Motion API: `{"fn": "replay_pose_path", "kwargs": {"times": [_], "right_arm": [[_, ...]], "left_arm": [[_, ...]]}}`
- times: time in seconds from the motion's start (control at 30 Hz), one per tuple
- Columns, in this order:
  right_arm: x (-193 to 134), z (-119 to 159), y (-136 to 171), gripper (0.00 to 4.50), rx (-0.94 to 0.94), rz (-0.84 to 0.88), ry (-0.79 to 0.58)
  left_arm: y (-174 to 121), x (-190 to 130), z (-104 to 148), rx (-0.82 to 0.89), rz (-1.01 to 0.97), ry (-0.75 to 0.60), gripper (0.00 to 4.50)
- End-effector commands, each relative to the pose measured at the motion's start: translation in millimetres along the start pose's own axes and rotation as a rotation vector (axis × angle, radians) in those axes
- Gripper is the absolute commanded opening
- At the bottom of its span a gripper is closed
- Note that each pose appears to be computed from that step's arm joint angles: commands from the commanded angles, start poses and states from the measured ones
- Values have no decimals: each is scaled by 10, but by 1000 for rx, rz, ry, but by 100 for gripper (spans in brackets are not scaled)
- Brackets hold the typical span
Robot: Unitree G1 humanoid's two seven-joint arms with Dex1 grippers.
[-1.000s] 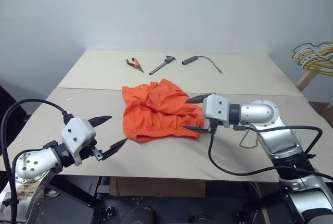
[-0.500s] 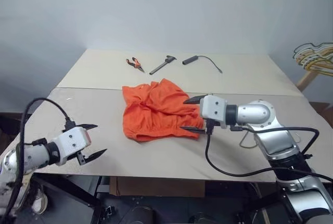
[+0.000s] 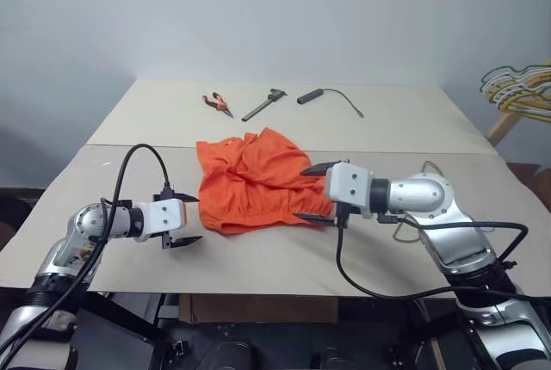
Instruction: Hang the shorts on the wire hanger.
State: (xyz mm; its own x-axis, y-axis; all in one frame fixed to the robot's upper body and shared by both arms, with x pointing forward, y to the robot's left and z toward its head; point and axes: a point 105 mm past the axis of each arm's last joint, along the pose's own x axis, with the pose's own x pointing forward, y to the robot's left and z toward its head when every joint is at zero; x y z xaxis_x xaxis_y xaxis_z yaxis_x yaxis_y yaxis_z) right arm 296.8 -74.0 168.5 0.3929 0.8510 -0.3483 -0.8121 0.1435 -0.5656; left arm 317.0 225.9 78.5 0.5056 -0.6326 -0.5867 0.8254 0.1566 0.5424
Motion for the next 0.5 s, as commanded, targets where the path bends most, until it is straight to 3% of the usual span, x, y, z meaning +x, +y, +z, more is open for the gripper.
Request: {"fn": "replay_pose_path", "kwargs": {"times": [0.03,0.17,0.33,0.5], "right_arm": [[140,142,124,446,-5,46,16],[534,197,309,446,-15,101,61],[1091,277,434,446,-61,106,111],[1472,403,523,446,-72,85,114]], "left_arm": [[110,-181,-30,66,-13,50,450],[73,-362,-62,20,-13,46,450],[7,-587,158,-108,39,-96,450],[-200,-760,235,-184,24,-103,450]]}}
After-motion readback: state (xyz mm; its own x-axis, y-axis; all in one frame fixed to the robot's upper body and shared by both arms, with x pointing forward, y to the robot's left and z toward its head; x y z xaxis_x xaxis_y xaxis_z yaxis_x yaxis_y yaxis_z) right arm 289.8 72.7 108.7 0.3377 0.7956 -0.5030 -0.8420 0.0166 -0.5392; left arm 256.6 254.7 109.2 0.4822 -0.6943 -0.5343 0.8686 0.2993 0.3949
